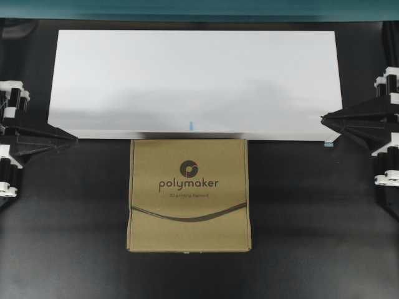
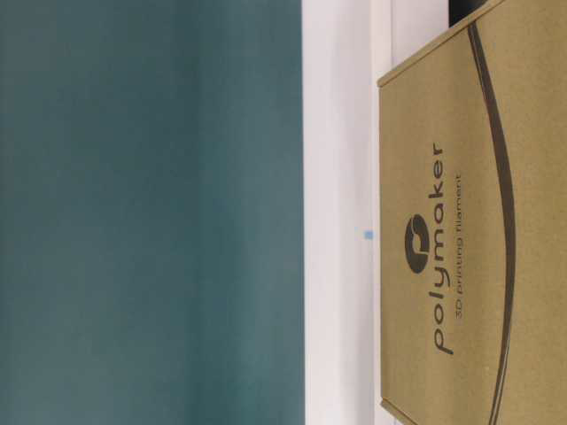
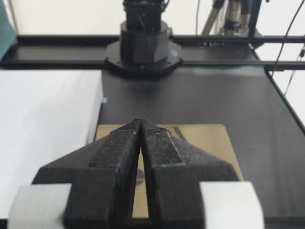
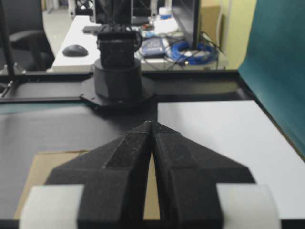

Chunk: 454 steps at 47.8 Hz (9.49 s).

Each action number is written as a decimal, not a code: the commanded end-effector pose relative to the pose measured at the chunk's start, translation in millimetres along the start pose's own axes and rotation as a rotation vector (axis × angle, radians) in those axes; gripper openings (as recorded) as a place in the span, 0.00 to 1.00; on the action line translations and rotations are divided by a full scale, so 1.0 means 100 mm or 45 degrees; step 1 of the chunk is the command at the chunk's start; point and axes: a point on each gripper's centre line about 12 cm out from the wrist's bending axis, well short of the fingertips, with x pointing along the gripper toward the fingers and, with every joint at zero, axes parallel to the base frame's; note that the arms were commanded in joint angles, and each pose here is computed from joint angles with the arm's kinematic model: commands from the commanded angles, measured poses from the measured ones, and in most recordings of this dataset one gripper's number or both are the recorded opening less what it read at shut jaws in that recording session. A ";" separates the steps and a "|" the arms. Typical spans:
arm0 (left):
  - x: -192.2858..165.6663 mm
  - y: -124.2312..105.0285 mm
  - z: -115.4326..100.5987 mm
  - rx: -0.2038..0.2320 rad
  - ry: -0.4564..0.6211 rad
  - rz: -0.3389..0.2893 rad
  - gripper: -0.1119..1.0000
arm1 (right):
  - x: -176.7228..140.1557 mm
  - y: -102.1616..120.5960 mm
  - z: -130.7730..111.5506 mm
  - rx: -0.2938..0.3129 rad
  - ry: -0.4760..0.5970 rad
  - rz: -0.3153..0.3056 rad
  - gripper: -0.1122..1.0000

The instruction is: Place the cardboard box on the stand after clamping it between your arms.

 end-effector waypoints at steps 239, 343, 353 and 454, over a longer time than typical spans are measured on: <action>1.65 1.31 -0.09 0.097 1.413 0.275 0.84 | 2.02 -0.90 -0.70 -0.082 1.482 -0.078 0.82; 0.70 1.23 -0.11 0.066 1.256 0.407 0.83 | 1.17 -1.15 -0.73 0.143 1.301 -0.246 0.81; 0.45 0.75 0.09 0.127 0.973 0.300 0.83 | 1.02 -0.72 -0.58 0.156 1.131 -0.192 0.81; -0.33 -0.14 0.14 -0.121 0.353 -0.084 0.81 | -0.25 0.23 -0.42 0.232 0.423 0.134 0.81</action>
